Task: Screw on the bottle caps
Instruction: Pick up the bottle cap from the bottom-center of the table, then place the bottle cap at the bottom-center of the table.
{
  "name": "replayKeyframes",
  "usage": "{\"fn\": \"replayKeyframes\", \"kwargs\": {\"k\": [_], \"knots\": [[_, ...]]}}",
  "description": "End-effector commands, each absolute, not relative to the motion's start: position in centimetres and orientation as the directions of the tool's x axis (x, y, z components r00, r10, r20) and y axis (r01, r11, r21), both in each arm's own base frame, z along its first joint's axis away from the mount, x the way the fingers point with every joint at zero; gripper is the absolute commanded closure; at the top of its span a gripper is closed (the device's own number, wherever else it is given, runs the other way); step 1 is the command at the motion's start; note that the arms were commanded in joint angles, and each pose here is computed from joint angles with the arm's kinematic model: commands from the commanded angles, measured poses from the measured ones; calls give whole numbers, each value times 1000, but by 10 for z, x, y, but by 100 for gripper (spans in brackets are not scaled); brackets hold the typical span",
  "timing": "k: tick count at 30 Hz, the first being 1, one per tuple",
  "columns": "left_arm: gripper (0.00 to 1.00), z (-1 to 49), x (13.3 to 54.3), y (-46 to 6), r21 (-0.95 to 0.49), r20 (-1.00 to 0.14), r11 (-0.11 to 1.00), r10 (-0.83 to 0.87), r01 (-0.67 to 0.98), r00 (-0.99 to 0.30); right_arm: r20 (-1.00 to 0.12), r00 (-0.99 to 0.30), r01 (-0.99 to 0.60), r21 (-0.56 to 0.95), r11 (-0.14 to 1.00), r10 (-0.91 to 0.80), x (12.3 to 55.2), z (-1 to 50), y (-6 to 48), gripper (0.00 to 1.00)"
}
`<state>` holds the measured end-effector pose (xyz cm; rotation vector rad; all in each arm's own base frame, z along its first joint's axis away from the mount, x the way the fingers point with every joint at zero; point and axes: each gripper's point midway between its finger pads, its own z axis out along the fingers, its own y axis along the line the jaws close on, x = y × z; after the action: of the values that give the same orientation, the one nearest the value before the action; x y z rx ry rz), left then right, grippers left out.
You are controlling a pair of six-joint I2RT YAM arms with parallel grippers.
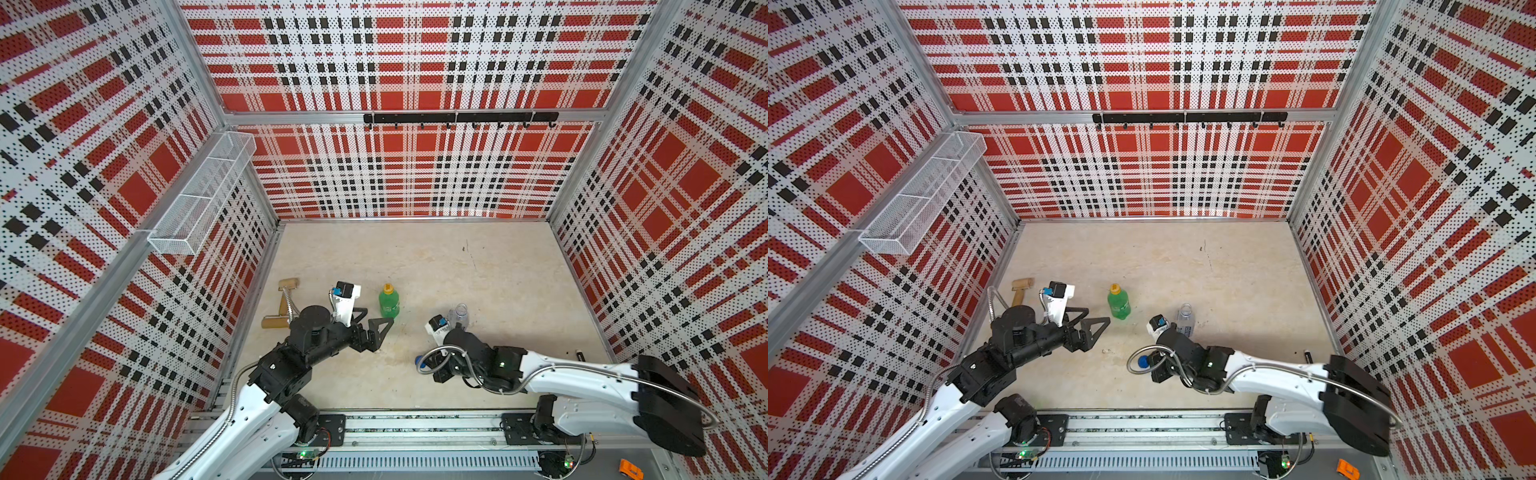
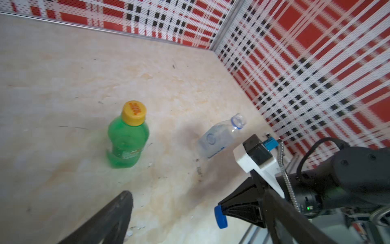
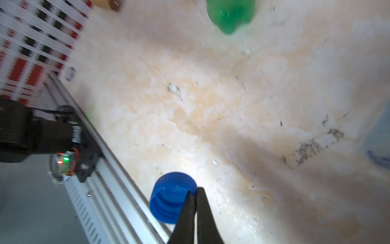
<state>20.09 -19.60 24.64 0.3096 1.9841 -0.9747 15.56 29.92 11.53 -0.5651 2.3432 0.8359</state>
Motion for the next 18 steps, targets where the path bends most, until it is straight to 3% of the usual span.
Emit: {"fn": "replayKeyframes", "kwargs": {"k": [1, 6, 13, 18], "knots": [[1, 265, 188, -216, -737, -656, 460, -308, 495, -689, -796, -605, -612, 450, 650, -18, 169, 185, 298, 100], [1, 270, 179, -233, -889, -458, 234, -414, 394, -787, -873, -471, -653, 441, 615, 126, 173, 236, 280, 100], [0, 279, 165, -261, -941, -324, 50, -420, 335, -848, -890, -421, -680, 438, 588, 177, 176, 259, 286, 100], [6, 275, 164, -269, -954, -270, -5, -418, 300, -867, -892, -406, -690, 441, 573, 197, 175, 263, 288, 100]]}}
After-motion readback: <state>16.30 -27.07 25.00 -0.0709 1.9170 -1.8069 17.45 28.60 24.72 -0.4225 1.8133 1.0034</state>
